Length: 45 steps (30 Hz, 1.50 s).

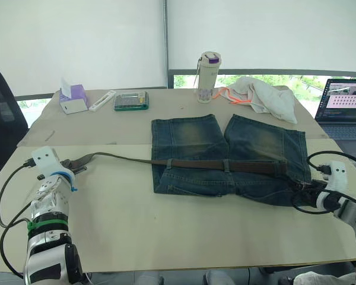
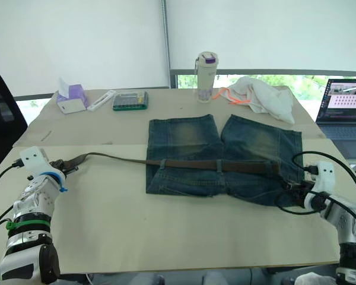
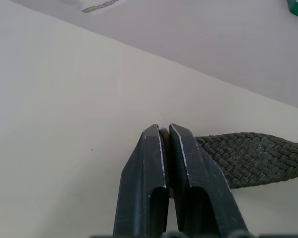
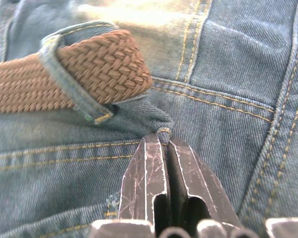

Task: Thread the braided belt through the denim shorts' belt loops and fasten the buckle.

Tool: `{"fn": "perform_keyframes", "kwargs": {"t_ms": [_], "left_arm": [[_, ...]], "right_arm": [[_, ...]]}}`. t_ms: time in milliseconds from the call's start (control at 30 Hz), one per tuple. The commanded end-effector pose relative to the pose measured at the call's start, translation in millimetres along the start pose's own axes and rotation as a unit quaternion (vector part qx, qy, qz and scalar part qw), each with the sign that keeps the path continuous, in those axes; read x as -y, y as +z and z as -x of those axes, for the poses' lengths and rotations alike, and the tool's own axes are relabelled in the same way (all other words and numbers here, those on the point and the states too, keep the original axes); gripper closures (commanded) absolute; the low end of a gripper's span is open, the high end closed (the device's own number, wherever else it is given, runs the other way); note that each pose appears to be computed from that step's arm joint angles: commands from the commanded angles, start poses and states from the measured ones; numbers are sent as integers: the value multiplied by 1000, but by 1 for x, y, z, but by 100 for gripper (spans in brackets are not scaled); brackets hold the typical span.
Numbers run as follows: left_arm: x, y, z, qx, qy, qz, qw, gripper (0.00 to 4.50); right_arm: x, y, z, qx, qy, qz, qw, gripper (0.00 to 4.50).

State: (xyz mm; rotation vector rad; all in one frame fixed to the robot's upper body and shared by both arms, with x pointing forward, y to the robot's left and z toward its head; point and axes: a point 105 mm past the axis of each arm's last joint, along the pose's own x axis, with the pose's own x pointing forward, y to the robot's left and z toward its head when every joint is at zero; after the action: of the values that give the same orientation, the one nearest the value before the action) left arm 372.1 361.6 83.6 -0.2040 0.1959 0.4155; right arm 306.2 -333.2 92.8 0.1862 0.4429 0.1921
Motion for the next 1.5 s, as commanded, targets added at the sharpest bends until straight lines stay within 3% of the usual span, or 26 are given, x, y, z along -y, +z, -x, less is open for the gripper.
{"fn": "perform_keyframes", "kwargs": {"t_ms": [33,233,333,467,633,833,967,1267,1300,1500], "left_arm": [[0,3,2,5,-15,-35,999,450],[-5,8,2,11,-20,-65,998,450],[-8,11,1,13,-22,-74,997,450],[-8,13,0,16,-27,-97,995,450],[-11,15,-1,21,-26,-93,995,450],[-20,20,-1,28,-14,-86,996,450],[-26,20,0,27,-5,-77,997,450],[-34,23,0,27,1,-88,996,450],[-34,23,-1,28,1,-88,996,450],[-33,22,-1,28,-4,-89,996,450]], "right_arm": [[-6,33,15,49,27,40,998,306],[-12,59,24,58,55,65,995,115],[-11,66,12,50,45,82,994,5],[-12,58,-9,10,49,112,992,5],[-21,61,-29,-5,94,84,992,5],[-24,58,-36,-33,132,64,989,5],[-21,57,-39,-42,133,74,988,115],[-29,63,-43,-22,155,70,985,422],[-28,63,-43,-21,154,71,985,442],[-27,60,-46,-16,147,69,987,442]]}}
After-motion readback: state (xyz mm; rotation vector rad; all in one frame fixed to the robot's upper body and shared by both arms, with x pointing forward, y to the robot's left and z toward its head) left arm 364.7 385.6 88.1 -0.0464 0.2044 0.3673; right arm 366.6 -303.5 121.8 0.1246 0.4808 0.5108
